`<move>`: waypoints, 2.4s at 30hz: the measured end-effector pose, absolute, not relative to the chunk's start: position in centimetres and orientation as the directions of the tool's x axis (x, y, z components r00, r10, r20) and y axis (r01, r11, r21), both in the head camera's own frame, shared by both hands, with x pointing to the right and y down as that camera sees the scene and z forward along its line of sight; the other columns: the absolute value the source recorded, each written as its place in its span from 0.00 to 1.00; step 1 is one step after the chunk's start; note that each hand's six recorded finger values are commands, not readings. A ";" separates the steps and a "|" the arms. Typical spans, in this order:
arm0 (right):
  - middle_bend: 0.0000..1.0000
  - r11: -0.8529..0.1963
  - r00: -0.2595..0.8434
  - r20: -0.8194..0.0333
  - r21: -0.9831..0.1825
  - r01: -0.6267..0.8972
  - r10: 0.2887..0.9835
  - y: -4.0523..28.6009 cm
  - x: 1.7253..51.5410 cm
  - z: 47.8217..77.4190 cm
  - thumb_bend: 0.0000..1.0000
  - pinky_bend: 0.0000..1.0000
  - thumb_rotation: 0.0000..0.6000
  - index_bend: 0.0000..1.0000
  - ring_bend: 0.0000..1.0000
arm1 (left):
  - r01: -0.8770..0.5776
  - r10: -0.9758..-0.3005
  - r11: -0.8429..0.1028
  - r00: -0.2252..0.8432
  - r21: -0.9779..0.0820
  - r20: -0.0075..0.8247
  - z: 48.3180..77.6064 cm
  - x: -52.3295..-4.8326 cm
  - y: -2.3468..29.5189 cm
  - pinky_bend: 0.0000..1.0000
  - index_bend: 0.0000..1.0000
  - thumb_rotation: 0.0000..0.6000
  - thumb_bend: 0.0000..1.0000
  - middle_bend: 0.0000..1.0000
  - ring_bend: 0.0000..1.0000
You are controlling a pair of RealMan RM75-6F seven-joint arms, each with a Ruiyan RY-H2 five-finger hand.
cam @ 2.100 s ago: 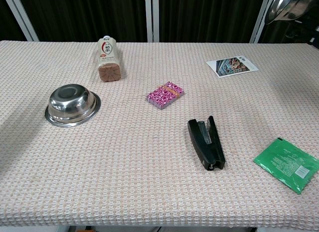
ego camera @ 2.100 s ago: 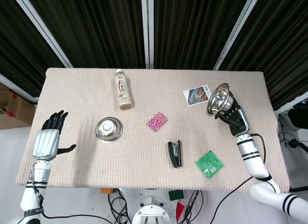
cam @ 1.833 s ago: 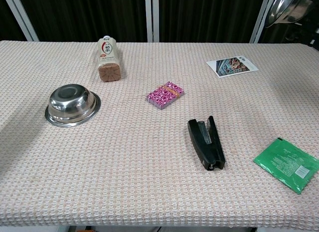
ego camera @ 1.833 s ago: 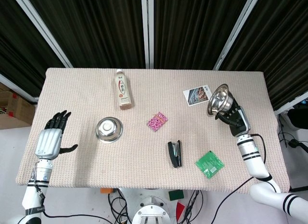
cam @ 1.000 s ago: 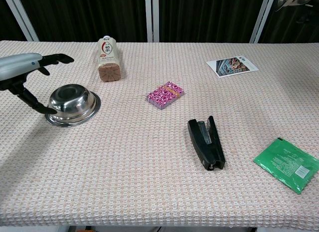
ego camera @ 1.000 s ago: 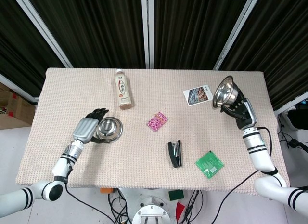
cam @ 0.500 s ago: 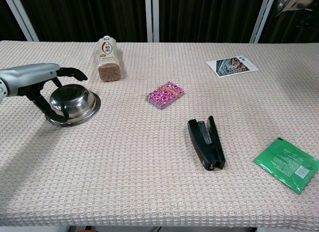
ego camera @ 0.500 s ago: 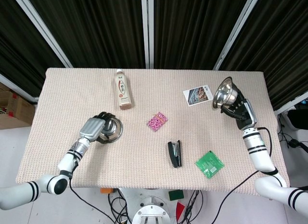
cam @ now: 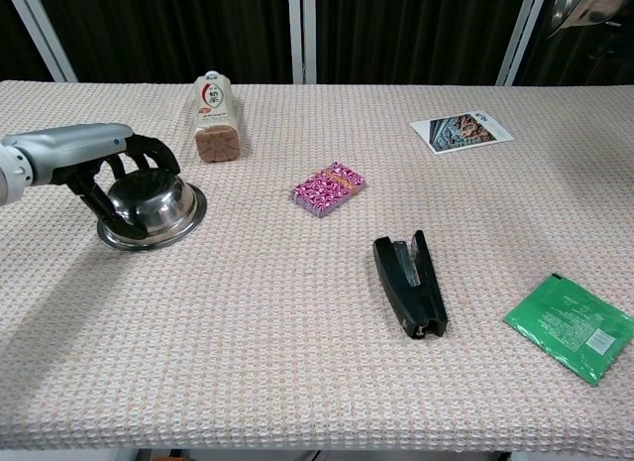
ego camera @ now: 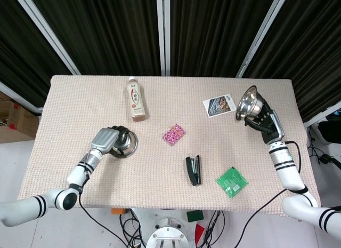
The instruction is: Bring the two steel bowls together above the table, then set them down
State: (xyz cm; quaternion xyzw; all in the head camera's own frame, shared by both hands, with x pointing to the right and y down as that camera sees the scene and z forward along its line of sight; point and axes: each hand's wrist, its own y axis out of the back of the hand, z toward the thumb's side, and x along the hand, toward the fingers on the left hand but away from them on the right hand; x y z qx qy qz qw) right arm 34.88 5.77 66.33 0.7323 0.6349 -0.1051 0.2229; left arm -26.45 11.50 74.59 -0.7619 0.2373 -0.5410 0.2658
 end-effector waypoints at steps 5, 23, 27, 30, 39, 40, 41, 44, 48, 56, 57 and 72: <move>0.59 -0.094 0.170 -0.436 0.191 0.977 0.884 5.7 34.9 66.2 0.28 0.63 1.00 0.79 0.56 | -0.074 -0.656 -0.739 0.304 -0.670 0.691 74.2 -26.5 11.3 0.59 0.45 1.00 0.16 0.46 0.39; 0.59 -0.220 0.262 -0.498 0.142 0.965 0.827 7.6 30.8 69.2 0.33 0.64 1.00 0.79 0.56 | -0.789 -0.927 -0.352 0.218 -0.503 0.306 65.8 -27.7 7.7 0.73 0.57 1.00 0.18 0.58 0.53; 0.59 -0.243 0.306 -0.498 0.190 0.951 0.811 7.9 28.1 69.9 0.33 0.64 1.00 0.79 0.56 | -0.920 -0.948 -0.279 0.217 -0.275 0.234 63.8 -26.3 7.3 0.74 0.57 1.00 0.18 0.59 0.55; 0.59 -0.258 0.343 -0.478 0.237 0.937 0.808 7.5 25.9 69.8 0.33 0.64 1.00 0.79 0.56 | -0.947 -0.953 -0.265 0.229 -0.180 0.198 63.0 -24.9 7.1 0.75 0.58 1.00 0.18 0.59 0.56; 0.59 -0.286 0.433 -0.430 0.366 0.886 0.792 6.4 19.2 69.5 0.33 0.64 1.00 0.79 0.56 | -0.943 -0.957 -0.274 0.249 -0.188 0.146 63.0 -19.6 5.9 0.77 0.59 1.00 0.18 0.61 0.57; 0.59 -0.288 0.442 -0.426 0.379 0.879 0.789 6.3 18.5 69.5 0.33 0.64 1.00 0.79 0.56 | -0.944 -0.957 -0.276 0.253 -0.180 0.140 62.9 -18.9 5.8 0.78 0.60 1.00 0.18 0.61 0.57; 0.59 -0.291 0.455 -0.420 0.398 0.870 0.785 6.3 17.6 69.4 0.33 0.64 1.00 0.79 0.56 | -0.944 -0.957 -0.277 0.255 -0.179 0.135 62.9 -18.6 5.8 0.78 0.60 1.00 0.18 0.61 0.57; 0.59 -0.312 0.490 -0.401 0.431 0.847 0.774 6.1 15.5 69.1 0.33 0.64 1.00 0.79 0.56 | -0.937 -0.953 -0.298 0.279 -0.184 0.120 62.8 -17.3 5.8 0.78 0.61 1.00 0.19 0.62 0.58; 0.59 -0.346 0.533 -0.379 0.459 0.818 0.756 6.0 13.3 68.6 0.33 0.64 1.00 0.79 0.56 | -0.919 -0.936 -0.348 0.331 -0.183 0.119 63.1 -15.5 6.2 0.78 0.61 1.00 0.19 0.62 0.58; 0.59 -0.409 0.598 -0.365 0.476 0.779 0.714 6.1 10.0 68.3 0.33 0.64 1.00 0.79 0.56 | -0.917 -0.932 -0.360 0.346 -0.174 0.107 63.2 -14.0 6.0 0.78 0.61 1.00 0.20 0.62 0.58; 0.59 -0.410 0.598 -0.366 0.474 0.779 0.713 6.1 9.9 68.4 0.33 0.64 1.00 0.79 0.56 | -0.918 -0.933 -0.358 0.344 -0.174 0.105 63.1 -14.1 5.9 0.78 0.61 1.00 0.20 0.62 0.58; 0.60 -0.363 0.557 -0.356 0.483 0.797 0.750 5.6 12.3 68.1 0.33 0.65 1.00 0.79 0.56 | -0.936 -0.949 -0.313 0.301 -0.163 0.091 62.7 -16.7 5.3 0.78 0.61 1.00 0.21 0.63 0.58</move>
